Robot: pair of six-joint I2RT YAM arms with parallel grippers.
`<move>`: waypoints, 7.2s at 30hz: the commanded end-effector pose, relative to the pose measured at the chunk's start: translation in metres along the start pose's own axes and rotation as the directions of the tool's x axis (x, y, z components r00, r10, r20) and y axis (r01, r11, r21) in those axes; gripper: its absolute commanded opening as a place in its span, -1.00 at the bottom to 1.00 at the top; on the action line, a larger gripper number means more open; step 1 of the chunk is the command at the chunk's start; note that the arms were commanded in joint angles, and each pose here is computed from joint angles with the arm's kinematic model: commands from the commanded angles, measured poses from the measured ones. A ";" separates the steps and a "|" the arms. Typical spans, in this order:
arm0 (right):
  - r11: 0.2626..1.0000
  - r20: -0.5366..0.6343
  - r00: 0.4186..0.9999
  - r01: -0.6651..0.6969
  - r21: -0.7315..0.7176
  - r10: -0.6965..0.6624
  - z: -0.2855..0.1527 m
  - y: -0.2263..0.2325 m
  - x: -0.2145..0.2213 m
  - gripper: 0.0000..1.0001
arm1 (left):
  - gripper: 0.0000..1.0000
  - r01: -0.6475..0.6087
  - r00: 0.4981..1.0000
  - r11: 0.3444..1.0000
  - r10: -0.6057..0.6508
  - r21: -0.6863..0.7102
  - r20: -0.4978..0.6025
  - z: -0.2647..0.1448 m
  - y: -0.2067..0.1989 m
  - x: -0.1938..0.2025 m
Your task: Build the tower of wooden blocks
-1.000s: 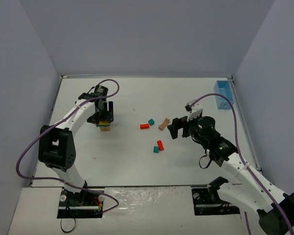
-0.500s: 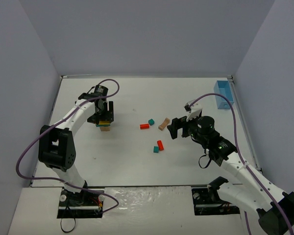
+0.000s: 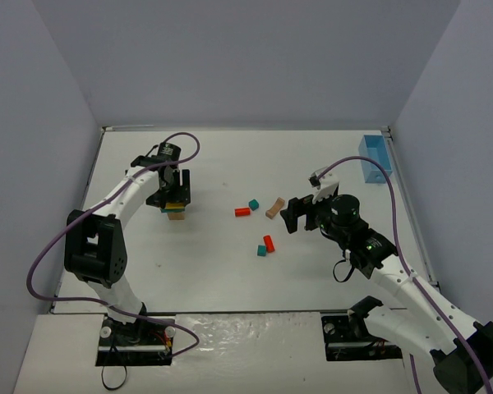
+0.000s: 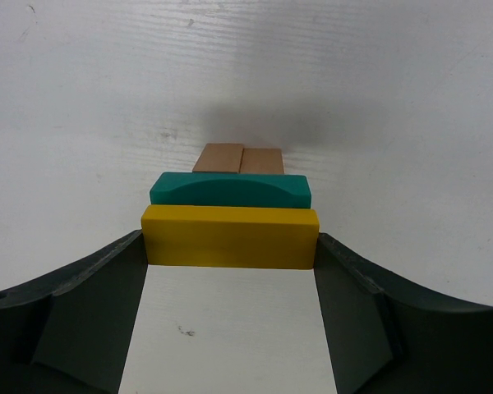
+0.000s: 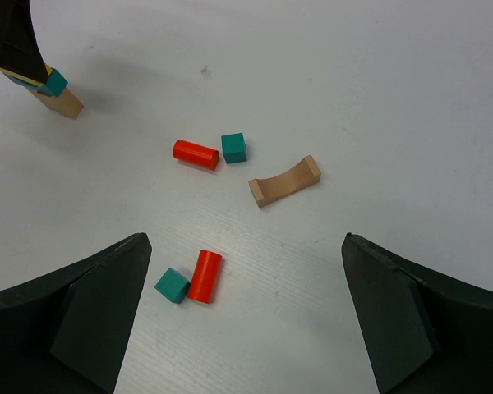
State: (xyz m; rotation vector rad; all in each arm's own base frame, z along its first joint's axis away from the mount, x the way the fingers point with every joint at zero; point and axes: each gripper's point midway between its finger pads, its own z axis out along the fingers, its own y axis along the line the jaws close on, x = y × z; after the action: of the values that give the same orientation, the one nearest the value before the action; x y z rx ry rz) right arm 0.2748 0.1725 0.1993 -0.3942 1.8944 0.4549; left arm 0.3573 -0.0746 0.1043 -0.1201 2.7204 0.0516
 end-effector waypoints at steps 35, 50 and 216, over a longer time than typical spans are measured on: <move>1.000 0.063 0.998 0.003 -0.026 -0.001 0.004 0.005 -0.019 1.00 | -0.29 0.004 0.994 0.999 -0.009 0.043 0.110 -0.022 0.000 -0.034; 1.000 0.062 0.998 0.004 -0.024 -0.002 0.004 0.004 -0.018 1.00 | -0.28 0.008 0.995 0.998 -0.014 0.057 0.103 -0.018 -0.003 -0.031; 0.999 0.053 0.999 0.004 -0.036 -0.002 0.006 0.006 -0.016 1.00 | 0.75 0.000 0.994 0.999 -0.004 0.036 0.108 -0.018 0.005 -0.031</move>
State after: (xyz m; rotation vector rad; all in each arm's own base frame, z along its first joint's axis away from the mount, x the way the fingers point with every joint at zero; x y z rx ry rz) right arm 0.2737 0.1759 0.1957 -0.4106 1.9053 0.4703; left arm 0.3638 -0.0725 0.1038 -0.1031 2.7101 0.0099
